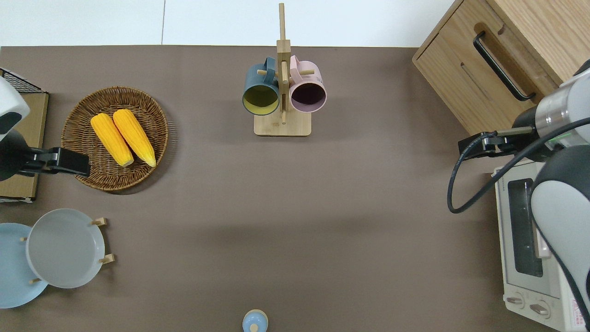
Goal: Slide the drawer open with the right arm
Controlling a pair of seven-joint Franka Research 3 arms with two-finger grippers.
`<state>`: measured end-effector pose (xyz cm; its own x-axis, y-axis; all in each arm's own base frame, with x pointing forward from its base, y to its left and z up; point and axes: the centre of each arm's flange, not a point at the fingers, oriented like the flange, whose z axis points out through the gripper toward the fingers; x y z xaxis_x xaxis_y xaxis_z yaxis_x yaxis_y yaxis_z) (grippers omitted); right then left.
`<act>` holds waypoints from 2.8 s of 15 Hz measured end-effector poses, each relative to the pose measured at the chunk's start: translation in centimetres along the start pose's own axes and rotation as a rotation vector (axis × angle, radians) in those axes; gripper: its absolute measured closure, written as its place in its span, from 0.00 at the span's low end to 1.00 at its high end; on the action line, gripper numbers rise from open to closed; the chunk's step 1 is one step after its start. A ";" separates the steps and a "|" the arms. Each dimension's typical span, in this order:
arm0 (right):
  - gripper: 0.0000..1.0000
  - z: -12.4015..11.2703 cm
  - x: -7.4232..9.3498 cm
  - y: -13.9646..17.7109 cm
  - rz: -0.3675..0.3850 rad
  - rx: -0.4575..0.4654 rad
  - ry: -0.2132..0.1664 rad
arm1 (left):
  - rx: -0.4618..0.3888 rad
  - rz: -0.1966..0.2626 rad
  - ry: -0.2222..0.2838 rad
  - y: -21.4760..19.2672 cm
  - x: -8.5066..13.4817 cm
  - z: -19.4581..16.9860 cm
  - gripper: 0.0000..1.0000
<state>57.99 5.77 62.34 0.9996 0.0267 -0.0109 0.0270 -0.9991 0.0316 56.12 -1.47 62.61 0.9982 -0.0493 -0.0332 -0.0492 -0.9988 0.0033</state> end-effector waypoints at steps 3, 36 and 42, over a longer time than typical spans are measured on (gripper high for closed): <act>0.01 0.0 0.0 -0.3 -0.009 0.020 0.002 | 0.000 0.000 0.000 0.0 0.0 0.0 0.00; 0.02 2.5 3.1 -9.5 -0.333 -0.870 0.127 | 0.000 0.000 0.000 0.0 0.0 0.0 0.00; 0.02 6.9 4.4 -10.7 -0.458 -1.109 0.197 | 0.000 0.000 0.000 0.0 0.0 0.0 0.00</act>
<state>61.99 16.36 55.09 0.8770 0.4709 -0.0957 0.2753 -0.3293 0.9032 56.12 -1.47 62.61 0.9982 -0.0493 -0.0332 -0.0492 -0.9988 0.0033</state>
